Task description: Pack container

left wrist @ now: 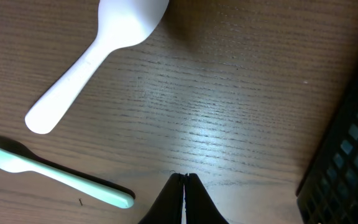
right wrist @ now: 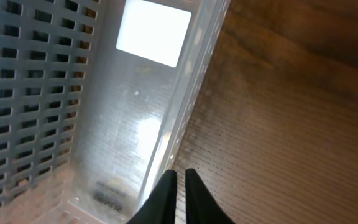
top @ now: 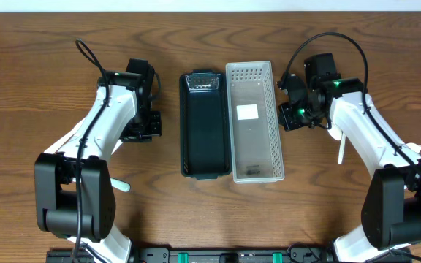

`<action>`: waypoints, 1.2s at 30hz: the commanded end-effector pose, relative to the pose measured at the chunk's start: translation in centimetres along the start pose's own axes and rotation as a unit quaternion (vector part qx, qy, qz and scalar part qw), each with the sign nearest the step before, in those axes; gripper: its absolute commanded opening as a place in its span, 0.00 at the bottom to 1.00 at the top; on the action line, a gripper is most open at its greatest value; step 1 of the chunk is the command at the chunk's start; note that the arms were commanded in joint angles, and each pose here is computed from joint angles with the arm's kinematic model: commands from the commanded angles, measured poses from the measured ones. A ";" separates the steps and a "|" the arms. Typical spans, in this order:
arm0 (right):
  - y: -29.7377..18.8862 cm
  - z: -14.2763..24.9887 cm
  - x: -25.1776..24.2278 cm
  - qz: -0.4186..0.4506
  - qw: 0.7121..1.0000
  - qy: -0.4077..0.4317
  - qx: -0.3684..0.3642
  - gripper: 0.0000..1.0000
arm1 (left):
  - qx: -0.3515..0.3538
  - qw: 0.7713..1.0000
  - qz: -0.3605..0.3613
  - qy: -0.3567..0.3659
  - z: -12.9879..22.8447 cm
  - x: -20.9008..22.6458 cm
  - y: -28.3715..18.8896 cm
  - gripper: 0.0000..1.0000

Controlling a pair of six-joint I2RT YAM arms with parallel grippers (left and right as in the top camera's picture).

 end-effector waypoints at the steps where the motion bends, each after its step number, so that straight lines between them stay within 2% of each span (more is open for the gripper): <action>1: -1.1 -0.5 0.4 0.005 1.000 -0.017 -0.020 0.10 | -0.004 1.000 -0.002 -0.006 0.2 0.1 -0.4 0.06; 4: -1.3 -0.8 -1.1 0.095 0.994 0.032 -0.035 0.11 | -0.013 1.000 -0.002 0.006 0.3 0.1 -1.0 0.06; 6: -2.1 -1.1 -2.6 0.170 0.980 0.083 -0.061 0.11 | -0.033 0.999 -0.001 0.015 0.6 0.2 -2.1 0.06; 11: -7.7 -2.8 -4.2 0.257 0.948 0.119 -0.144 0.15 | -0.136 0.991 0.002 0.016 2.4 0.5 -7.7 0.06; 12: -9.4 -3.1 -4.2 0.262 0.943 0.124 -0.164 0.25 | -0.158 0.987 0.003 0.018 3.0 0.6 -8.9 0.06; 13: -11.5 -3.5 -4.0 0.262 0.938 0.128 -0.190 0.44 | -0.181 0.983 0.003 0.019 3.7 0.7 -10.0 0.16; 14: -13.5 -3.8 -3.8 0.258 0.932 0.131 -0.217 0.63 | -0.205 0.979 0.004 0.018 4.5 0.8 -11.2 0.43; 15: -15.4 -4.0 -3.4 0.248 0.930 0.125 -0.240 0.73 | -0.225 0.974 0.005 0.018 5.1 0.9 -12.1 0.64; 16: -16.7 -4.0 -3.1 0.234 0.933 0.108 -0.252 0.79 | -0.245 0.969 0.006 0.017 5.9 1.0 -13.1 0.71; 17: -17.9 -3.9 -2.7 0.217 0.938 0.084 -0.258 0.82 | -0.260 0.965 0.007 0.016 6.5 1.0 -13.8 0.73; 20: -19.4 -3.1 -2.6 0.204 0.949 0.048 -0.235 0.83 | -0.294 0.956 0.009 0.012 8.3 1.2 -15.4 0.73; 22: -18.7 -2.4 -3.4 0.215 0.957 0.025 -0.192 0.85 | -0.308 0.951 0.014 -0.001 9.2 1.3 -16.1 0.81; 24: -17.5 -1.8 -4.4 0.222 0.966 0.001 -0.132 0.92 | -0.315 0.949 0.020 -0.016 9.8 1.4 -16.5 0.83; 25: -16.5 -1.8 -5.2 0.227 0.969 0.000 -0.099 0.99 | -0.316 0.948 0.022 -0.022 10.0 1.4 -16.6 0.82; 32: -10.7 -3.3 -9.1 0.232 0.972 0.027 -0.011 0.99 | -0.292 0.956 0.020 -0.022 10.1 1.4 -16.0 0.83; 36: -6.8 -3.9 -10.6 0.223 0.974 0.021 0.036 0.91 | -0.286 0.958 0.020 -0.022 10.0 1.4 -15.8 0.83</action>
Point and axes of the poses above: each gripper's point midway between its finger pads, its own y axis out along the fingers, its own x axis along the line the jaws close on, z = x × y, the point moved 10 cm from there along -y, back along the fingers, and after that the axes turned 9 degrees about y, right-handed, at the moved point
